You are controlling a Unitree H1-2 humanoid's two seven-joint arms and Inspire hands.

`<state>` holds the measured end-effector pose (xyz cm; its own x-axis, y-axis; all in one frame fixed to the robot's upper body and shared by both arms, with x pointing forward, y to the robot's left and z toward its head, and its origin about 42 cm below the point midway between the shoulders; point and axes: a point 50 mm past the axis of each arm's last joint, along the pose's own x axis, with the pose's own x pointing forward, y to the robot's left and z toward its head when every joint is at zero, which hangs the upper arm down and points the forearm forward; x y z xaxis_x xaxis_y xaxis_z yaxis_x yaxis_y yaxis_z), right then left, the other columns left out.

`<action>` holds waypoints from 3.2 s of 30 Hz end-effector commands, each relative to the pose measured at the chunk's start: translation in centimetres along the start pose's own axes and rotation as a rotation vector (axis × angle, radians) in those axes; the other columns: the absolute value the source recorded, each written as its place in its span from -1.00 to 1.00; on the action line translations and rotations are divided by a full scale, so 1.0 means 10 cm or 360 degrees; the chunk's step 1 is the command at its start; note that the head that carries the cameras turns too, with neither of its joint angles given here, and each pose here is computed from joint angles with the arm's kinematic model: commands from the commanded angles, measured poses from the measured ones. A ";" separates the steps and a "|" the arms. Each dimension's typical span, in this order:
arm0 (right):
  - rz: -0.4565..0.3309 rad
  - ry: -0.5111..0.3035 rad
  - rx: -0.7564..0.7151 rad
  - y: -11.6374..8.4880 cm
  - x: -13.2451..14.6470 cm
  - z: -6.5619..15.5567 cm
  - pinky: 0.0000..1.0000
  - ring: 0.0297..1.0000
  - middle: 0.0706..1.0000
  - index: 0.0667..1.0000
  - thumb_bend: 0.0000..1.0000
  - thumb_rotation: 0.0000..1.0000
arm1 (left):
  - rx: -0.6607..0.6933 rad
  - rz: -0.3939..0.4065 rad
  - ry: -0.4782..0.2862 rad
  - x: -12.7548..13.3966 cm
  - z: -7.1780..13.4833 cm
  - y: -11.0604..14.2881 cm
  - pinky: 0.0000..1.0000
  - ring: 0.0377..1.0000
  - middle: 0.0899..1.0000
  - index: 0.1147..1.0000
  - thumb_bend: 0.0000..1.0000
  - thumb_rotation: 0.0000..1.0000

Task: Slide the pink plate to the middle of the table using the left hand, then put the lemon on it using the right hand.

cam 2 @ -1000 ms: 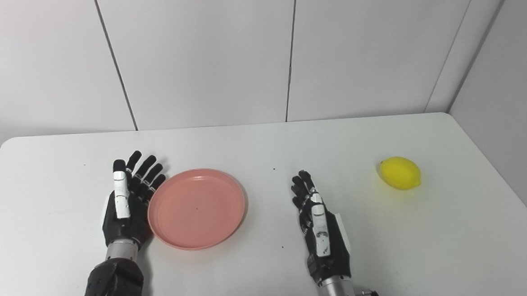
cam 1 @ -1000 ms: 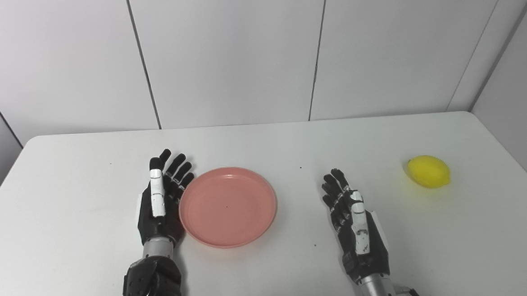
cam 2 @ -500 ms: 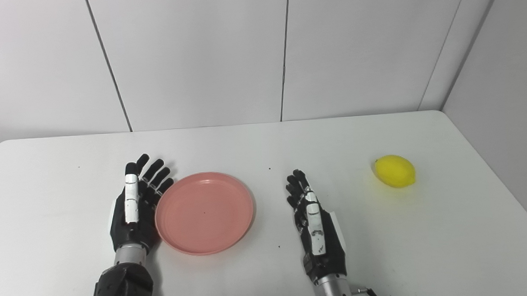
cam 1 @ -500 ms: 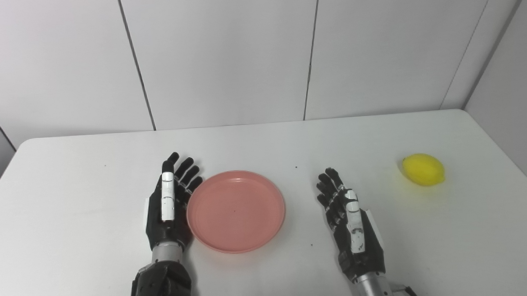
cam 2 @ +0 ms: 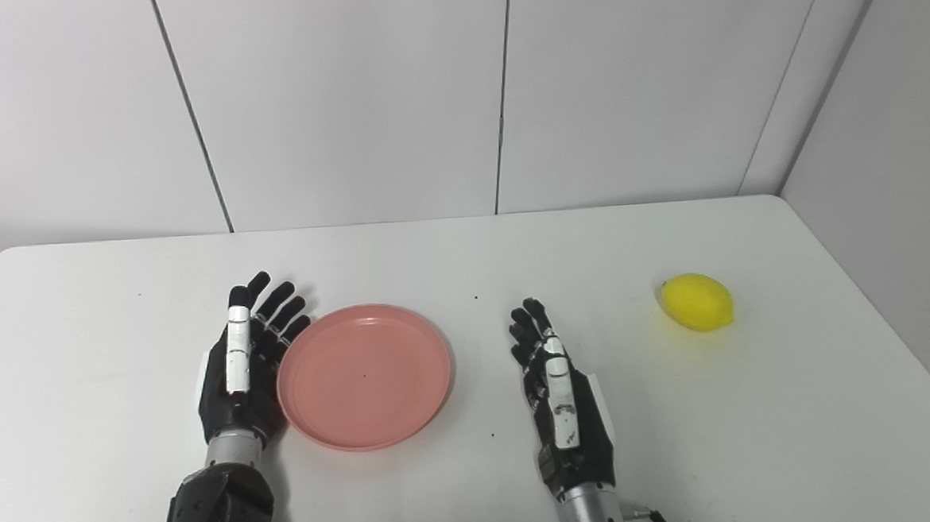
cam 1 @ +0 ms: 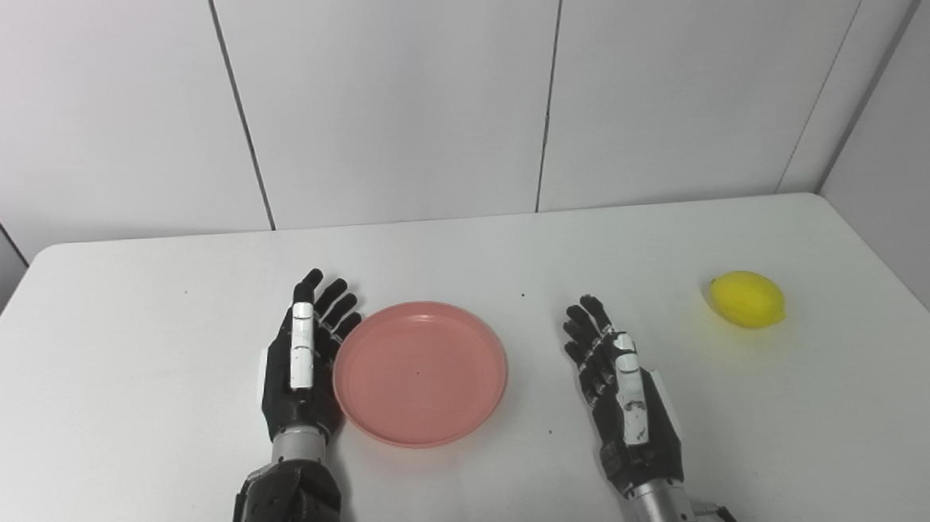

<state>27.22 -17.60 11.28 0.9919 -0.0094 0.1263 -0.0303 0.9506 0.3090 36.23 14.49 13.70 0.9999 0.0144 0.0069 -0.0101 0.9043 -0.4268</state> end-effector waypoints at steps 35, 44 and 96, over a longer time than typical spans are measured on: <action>-0.0227 -0.0553 -0.0943 -0.34 0.43 0.74 0.27 0.42 0.46 0.44 0.53 0.91 | -0.0080 -0.0078 0.0013 0.04 -0.04 -0.02 0.71 0.66 0.61 0.65 0.41 0.49; -0.0293 -0.0666 -0.1259 -0.44 0.62 0.99 0.12 0.30 0.34 0.31 0.64 0.99 | -0.0057 -0.0098 0.0020 0.03 -0.06 0.00 0.72 0.67 0.63 0.70 0.40 0.53; -0.0467 -0.0458 -0.2799 -1.62 1.22 1.59 0.32 0.37 0.39 0.31 0.76 0.73 | -0.0069 -0.0100 0.0065 0.00 -0.09 -0.04 0.71 0.67 0.67 0.82 0.48 0.52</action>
<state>37.39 -37.06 20.51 0.9171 -0.0605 0.3941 0.3987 0.1197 -0.9093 36.34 14.09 13.29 0.9986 -0.0434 0.0310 0.0528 0.8848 -0.4629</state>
